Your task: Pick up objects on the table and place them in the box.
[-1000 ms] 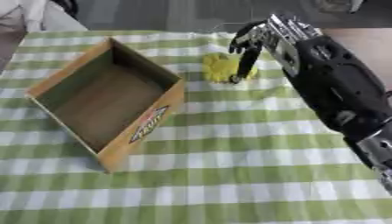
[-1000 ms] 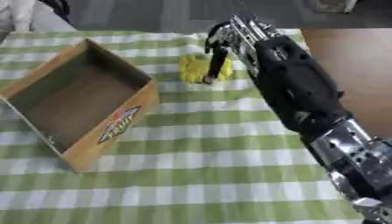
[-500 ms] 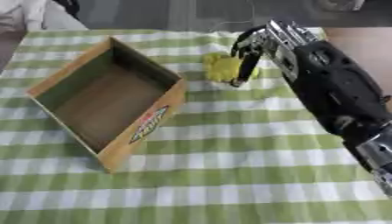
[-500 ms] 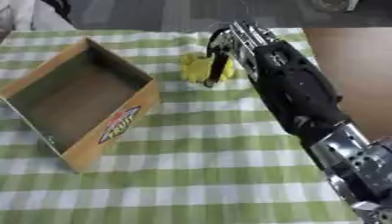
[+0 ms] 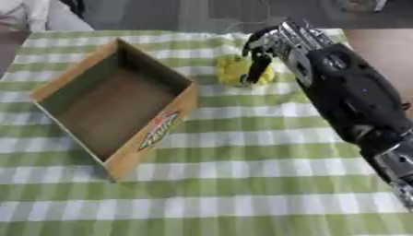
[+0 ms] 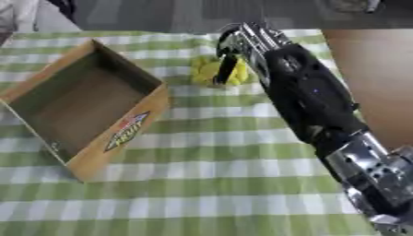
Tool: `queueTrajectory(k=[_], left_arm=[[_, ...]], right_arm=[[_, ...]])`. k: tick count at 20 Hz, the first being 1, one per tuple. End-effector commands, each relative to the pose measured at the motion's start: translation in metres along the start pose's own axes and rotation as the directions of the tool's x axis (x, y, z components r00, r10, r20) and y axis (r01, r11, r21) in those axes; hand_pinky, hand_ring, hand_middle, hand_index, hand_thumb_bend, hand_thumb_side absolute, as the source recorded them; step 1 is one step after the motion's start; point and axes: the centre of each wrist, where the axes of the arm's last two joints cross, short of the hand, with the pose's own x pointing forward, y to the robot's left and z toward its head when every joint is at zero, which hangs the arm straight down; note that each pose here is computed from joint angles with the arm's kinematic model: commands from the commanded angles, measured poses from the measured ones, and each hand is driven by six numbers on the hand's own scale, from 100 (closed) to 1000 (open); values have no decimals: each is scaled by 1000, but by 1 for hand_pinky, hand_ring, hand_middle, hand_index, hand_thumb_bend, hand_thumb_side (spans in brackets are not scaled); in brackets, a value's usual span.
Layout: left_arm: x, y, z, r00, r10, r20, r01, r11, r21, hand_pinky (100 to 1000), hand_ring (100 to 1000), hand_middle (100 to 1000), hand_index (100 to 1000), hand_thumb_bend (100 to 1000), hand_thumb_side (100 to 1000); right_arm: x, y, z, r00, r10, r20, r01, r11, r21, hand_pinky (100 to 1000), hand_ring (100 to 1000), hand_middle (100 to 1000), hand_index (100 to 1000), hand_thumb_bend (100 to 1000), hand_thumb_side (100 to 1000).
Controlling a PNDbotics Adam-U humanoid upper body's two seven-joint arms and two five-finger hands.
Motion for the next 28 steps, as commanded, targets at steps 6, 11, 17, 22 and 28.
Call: queueTrajectory(k=[6, 11, 17, 22, 28], left_arm=[[6, -1, -6, 999, 5, 32, -4, 1000, -19, 686, 623, 593, 685, 100, 893], [6, -2, -5, 999, 8, 32, -7, 1000, -20, 686, 623, 593, 685, 100, 893], [6, -2, -5, 999, 9, 32, -8, 1000, -21, 687, 623, 593, 685, 100, 894], [6, -2, -6, 999, 9, 31, -8, 1000, -22, 687, 623, 593, 684, 100, 894], [6, -2, -6, 1000, 7, 30, -6, 1000, -23, 688, 623, 593, 683, 100, 895]], right_arm=[[-3, -5, 1, 1000, 22, -20, -22, 1000, -3, 836, 969, 850, 1000, 164, 394], [-1, -5, 0, 1000, 21, -20, -21, 1000, 15, 835, 969, 842, 1000, 159, 396], [4, -5, -1, 1000, 25, -5, -25, 999, 19, 832, 963, 806, 958, 156, 387], [8, -9, 2, 999, 38, -3, -38, 999, -22, 810, 937, 741, 769, 158, 387], [9, -15, 9, 998, 50, -32, -54, 988, -142, 769, 876, 567, 597, 100, 370]])
